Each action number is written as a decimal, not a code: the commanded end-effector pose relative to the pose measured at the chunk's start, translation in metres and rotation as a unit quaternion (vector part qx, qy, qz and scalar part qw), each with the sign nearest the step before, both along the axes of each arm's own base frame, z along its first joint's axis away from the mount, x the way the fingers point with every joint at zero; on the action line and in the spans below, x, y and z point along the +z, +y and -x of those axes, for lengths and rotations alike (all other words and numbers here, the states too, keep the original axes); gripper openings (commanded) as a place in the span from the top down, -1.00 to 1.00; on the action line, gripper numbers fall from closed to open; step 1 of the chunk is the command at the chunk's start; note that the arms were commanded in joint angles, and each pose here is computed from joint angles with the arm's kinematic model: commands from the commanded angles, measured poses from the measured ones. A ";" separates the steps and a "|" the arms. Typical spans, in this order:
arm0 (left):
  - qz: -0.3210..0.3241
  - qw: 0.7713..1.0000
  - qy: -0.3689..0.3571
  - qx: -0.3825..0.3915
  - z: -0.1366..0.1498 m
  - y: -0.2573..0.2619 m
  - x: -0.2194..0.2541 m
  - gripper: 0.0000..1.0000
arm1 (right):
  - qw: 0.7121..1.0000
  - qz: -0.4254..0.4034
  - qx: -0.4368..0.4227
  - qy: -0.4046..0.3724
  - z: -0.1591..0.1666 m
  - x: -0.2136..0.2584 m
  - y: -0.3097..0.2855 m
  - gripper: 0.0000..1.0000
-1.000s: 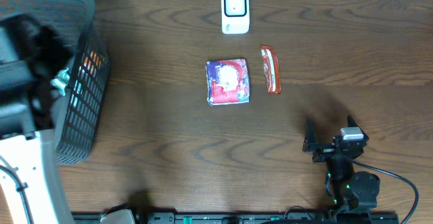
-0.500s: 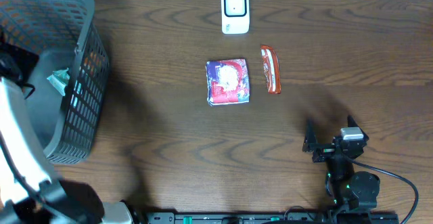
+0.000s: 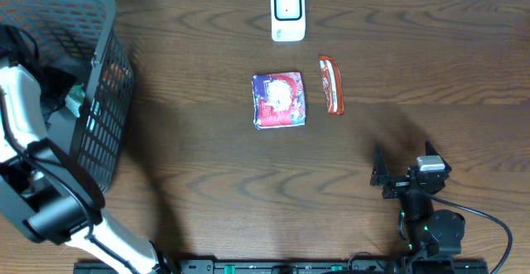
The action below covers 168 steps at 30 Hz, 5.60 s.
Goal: Scan the item barcode
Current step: 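Reach the left gripper into the basket and grasp the mint-green pack, then carry the mint-green pack out and set it beside the pink package, then reach the left gripper into the basket and grasp the orange packet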
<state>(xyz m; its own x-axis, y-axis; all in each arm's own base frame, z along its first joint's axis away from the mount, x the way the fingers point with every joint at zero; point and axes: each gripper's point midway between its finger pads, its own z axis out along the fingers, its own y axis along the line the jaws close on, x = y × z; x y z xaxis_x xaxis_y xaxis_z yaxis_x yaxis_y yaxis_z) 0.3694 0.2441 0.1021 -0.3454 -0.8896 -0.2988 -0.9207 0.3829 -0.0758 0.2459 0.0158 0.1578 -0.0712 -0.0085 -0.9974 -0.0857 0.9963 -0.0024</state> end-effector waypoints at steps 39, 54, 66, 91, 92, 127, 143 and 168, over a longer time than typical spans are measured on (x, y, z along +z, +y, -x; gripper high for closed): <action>-0.079 0.971 -0.213 -0.072 -0.001 -0.046 0.186 0.85 | 1.000 -0.007 -0.006 0.000 0.000 0.000 -0.002 -0.99; -0.008 0.852 -0.384 -0.355 0.013 -0.277 0.295 0.85 | 1.000 -0.007 -0.006 0.000 0.000 0.000 -0.002 -0.99; 0.002 0.862 -0.137 -0.488 -0.037 -0.396 0.113 0.85 | 1.000 -0.007 -0.006 0.000 0.000 0.000 -0.002 -0.99; 0.086 0.884 0.039 -0.457 -0.033 -0.451 -0.065 0.84 | 1.000 -0.007 -0.006 0.000 0.000 0.000 -0.002 -0.99; 0.086 0.883 0.033 -0.461 -0.034 -0.455 -0.064 0.84 | 1.000 -0.007 -0.006 0.000 0.000 0.000 -0.002 -0.99; 0.107 0.860 0.094 -0.491 0.003 -0.470 -0.073 0.46 | 1.000 -0.007 -0.006 0.000 0.000 0.000 -0.002 -0.99; 0.076 0.883 -0.001 -0.463 -0.060 -0.417 0.014 -0.40 | 1.000 -0.007 -0.006 0.000 0.000 0.000 -0.002 -0.99; -0.141 0.949 -0.273 -0.075 -0.027 -0.030 0.261 -0.43 | 1.000 -0.007 -0.006 0.000 0.000 0.000 -0.002 -0.99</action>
<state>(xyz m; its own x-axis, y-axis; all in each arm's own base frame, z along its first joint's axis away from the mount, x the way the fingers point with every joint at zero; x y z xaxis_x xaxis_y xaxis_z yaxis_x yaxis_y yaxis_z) 0.3916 0.1908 0.3993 -0.1684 -0.6533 -0.7381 -0.6420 0.6409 -0.4208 0.2459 0.0157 0.1578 -0.0712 -0.0085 -0.9974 -0.0853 0.9964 -0.0024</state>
